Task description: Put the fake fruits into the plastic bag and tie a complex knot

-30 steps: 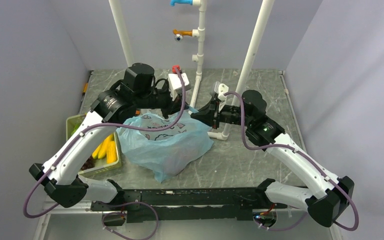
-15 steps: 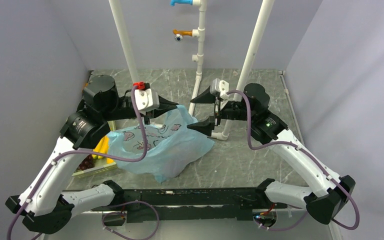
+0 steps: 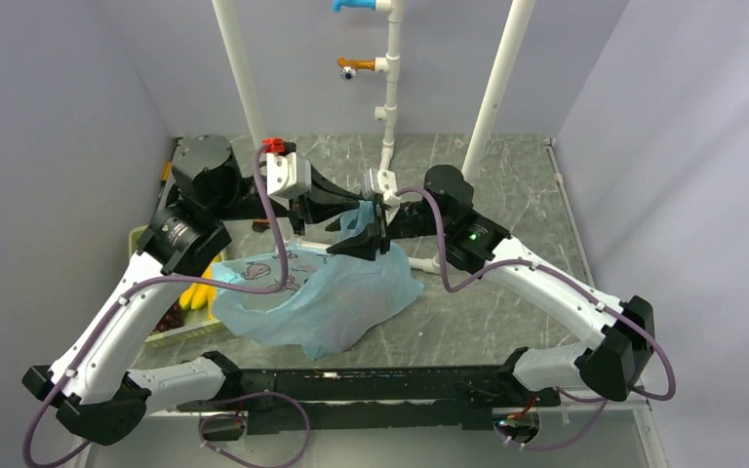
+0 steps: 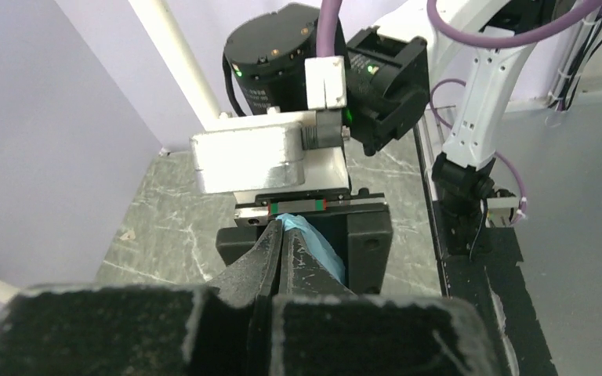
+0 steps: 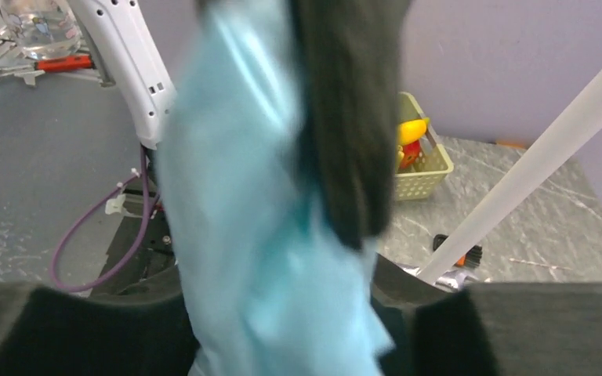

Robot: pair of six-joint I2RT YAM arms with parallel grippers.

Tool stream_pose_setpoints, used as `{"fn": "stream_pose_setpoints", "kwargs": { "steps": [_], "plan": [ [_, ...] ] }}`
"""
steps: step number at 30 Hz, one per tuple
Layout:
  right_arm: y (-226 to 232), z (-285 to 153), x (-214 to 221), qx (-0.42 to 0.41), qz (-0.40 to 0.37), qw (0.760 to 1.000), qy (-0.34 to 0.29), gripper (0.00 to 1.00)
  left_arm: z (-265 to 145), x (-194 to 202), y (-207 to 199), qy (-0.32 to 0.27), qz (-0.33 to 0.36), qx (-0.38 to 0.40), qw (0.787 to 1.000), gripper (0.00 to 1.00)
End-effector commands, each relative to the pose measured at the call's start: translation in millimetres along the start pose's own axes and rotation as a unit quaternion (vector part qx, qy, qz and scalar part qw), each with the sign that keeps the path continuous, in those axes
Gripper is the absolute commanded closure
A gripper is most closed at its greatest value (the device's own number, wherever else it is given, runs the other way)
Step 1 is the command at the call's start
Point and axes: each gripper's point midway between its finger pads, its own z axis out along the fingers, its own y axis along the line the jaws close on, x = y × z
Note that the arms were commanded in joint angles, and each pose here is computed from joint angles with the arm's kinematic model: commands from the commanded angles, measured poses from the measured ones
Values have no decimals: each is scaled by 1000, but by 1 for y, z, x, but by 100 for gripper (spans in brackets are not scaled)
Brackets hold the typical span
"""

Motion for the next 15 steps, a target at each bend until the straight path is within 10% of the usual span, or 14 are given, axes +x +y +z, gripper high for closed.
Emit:
{"fn": "stream_pose_setpoints", "kwargs": {
  "steps": [1, 3, 7, 15],
  "plan": [
    [-1, 2, 4, -3, -24, 1000, -12, 67, -16, -45, 1, -55, 14, -24, 998, 100],
    [-1, -2, 16, 8, -18, 1000, 0, 92, -31, -52, 12, -56, -7, -58, 997, 100],
    [0, -12, 24, 36, -14, 999, 13, 100, -83, -31, 39, 3, -108, -175, 979, 25],
    [-2, -21, 32, 58, -13, 998, 24, 100, -152, 115, -44, 282, -138, -133, 940, 1]
  ]
}}
